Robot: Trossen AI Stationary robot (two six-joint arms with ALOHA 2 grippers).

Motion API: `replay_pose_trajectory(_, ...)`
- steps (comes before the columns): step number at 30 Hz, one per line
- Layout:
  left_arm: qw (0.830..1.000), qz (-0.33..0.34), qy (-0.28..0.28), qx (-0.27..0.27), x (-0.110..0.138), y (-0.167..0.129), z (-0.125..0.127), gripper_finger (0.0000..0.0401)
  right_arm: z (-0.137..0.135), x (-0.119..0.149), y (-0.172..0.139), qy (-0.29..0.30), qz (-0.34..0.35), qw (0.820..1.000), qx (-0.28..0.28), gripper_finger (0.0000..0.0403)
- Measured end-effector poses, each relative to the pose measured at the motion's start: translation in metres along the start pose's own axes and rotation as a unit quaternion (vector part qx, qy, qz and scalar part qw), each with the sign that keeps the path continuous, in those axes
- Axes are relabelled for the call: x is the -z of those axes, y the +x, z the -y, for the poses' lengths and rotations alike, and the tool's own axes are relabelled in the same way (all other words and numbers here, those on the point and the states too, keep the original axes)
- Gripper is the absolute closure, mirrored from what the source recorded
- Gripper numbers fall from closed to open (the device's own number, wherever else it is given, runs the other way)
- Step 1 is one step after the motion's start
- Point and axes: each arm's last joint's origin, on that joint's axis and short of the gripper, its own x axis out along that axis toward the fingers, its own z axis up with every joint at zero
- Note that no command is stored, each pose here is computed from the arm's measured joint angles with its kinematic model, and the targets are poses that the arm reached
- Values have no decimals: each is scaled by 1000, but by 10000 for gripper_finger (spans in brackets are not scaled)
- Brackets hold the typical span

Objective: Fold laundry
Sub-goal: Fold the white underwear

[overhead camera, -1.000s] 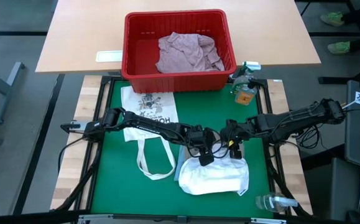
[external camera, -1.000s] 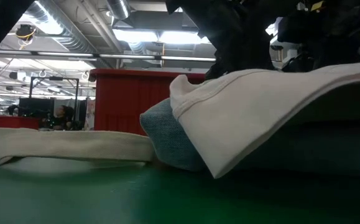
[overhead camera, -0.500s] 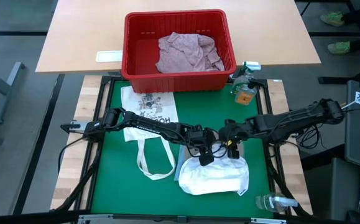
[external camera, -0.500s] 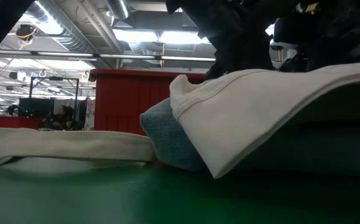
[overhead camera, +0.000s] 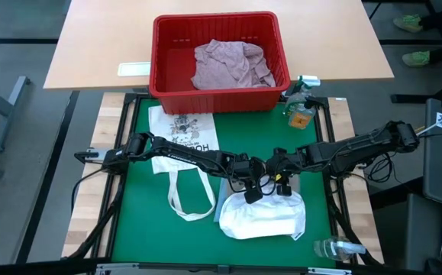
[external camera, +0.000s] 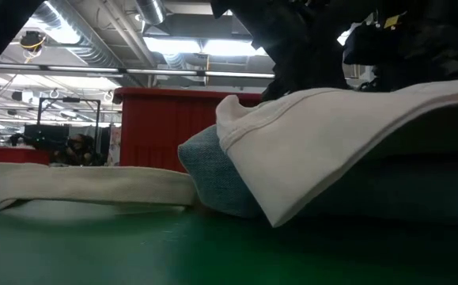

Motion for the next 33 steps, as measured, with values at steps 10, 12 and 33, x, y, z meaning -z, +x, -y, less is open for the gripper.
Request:
replay_pose_trajectory(10,1000,-8,-3,-9,-2,-4,-6,399,-1,-12,-16,-26,-3,999,19,381)
replay_pose_trajectory(12,1000,-12,-5,-15,-5,-10,-10,399,-1,-16,-21,-27,3,999,39,388)
replay_pose_trajectory(33,997,14,-11,-71,-31,-35,-48,399,9,-19,-28,-90,10,970,225,398)
